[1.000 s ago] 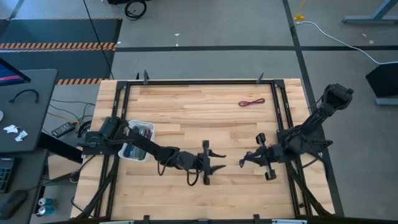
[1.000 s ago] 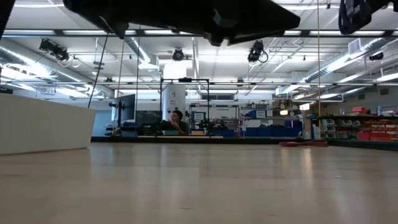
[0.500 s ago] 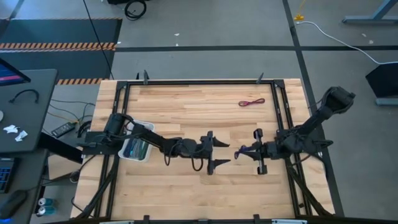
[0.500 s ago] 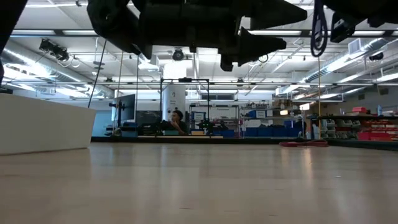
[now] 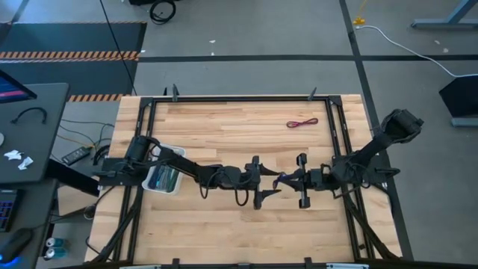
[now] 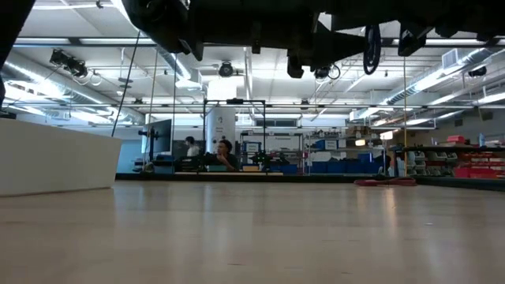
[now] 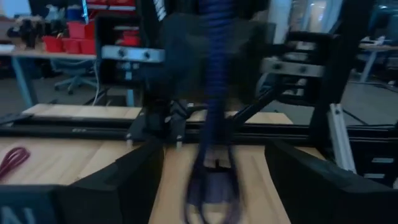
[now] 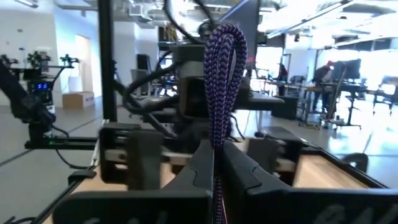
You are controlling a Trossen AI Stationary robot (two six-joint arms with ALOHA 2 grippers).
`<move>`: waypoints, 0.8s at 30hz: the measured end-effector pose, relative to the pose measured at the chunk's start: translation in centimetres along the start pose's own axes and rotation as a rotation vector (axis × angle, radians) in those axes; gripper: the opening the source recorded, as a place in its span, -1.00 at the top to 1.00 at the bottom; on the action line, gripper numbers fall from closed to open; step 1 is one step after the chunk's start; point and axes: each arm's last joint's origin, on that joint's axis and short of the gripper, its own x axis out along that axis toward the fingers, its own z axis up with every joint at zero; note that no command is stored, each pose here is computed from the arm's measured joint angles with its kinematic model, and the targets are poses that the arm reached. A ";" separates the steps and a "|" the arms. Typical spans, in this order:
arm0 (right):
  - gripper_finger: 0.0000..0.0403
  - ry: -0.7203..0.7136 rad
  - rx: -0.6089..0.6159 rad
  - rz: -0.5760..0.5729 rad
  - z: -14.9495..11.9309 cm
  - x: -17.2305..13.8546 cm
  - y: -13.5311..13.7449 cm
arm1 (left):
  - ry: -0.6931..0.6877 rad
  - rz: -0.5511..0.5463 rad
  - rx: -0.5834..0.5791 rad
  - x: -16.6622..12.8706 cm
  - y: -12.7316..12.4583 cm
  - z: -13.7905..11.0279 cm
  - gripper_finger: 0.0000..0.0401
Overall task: Pick and place USB-C Cables
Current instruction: Put the violet charger cable into the white bin
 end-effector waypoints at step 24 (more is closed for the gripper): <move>0.68 -0.007 -0.009 0.024 0.3 0.7 0.9 | 0.074 0.058 0.111 -0.7 -2.3 -0.4 0.87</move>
